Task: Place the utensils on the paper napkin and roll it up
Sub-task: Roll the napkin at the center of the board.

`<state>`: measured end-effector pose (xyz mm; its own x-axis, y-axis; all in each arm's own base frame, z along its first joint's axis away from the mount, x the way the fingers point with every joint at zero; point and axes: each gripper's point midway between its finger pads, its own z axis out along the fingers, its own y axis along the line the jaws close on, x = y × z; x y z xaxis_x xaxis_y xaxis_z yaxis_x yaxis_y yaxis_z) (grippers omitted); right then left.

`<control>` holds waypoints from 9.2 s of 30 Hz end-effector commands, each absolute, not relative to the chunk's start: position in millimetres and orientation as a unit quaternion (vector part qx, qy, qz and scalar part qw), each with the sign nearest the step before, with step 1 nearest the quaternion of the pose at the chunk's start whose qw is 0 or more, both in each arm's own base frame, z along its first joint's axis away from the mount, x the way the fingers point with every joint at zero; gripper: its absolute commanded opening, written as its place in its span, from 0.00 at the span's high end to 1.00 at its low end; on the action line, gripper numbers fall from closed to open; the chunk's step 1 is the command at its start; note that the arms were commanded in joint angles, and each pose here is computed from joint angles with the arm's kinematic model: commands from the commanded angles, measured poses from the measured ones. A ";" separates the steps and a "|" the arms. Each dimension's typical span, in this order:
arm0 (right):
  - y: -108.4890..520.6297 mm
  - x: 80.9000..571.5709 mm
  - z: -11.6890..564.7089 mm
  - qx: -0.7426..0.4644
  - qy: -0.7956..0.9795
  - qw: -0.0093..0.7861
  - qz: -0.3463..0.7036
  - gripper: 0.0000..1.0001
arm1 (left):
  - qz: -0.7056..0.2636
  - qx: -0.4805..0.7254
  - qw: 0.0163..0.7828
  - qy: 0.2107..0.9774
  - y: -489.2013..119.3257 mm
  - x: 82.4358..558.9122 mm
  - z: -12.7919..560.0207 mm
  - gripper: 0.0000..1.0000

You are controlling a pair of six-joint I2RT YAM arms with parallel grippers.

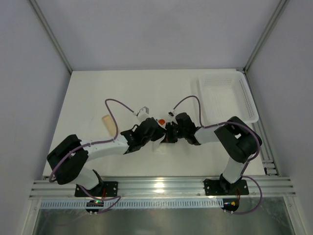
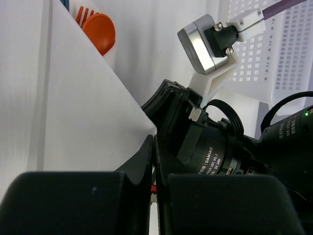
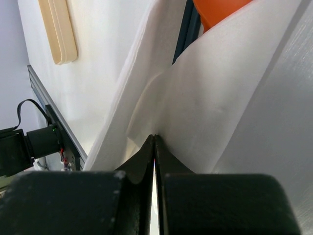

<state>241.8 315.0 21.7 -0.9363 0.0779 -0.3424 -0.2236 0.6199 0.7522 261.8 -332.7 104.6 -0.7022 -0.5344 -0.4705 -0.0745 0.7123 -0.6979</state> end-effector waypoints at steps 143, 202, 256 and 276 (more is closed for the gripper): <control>322.4 238.5 3.9 -0.095 0.893 0.151 0.413 0.96 | -0.297 -0.193 0.387 0.851 -319.5 240.8 108.4 1.00; 256.1 272.3 100.6 0.023 0.919 0.201 0.339 0.48 | -0.270 -0.143 0.383 0.872 -328.0 236.5 107.0 1.00; 308.0 254.5 84.2 -0.012 0.918 0.129 0.375 0.78 | -0.239 -0.106 0.385 0.885 -331.6 239.1 101.4 1.00; 304.5 239.9 70.5 -0.018 0.920 0.111 0.376 0.76 | -0.228 -0.097 0.392 0.886 -327.3 239.9 103.2 0.98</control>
<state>248.0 297.8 68.9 -0.9708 0.0791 -0.2265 -0.0955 0.7388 0.6671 229.3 -324.2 84.6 -0.7176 -0.3317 -0.6124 -0.0046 0.8816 -0.4720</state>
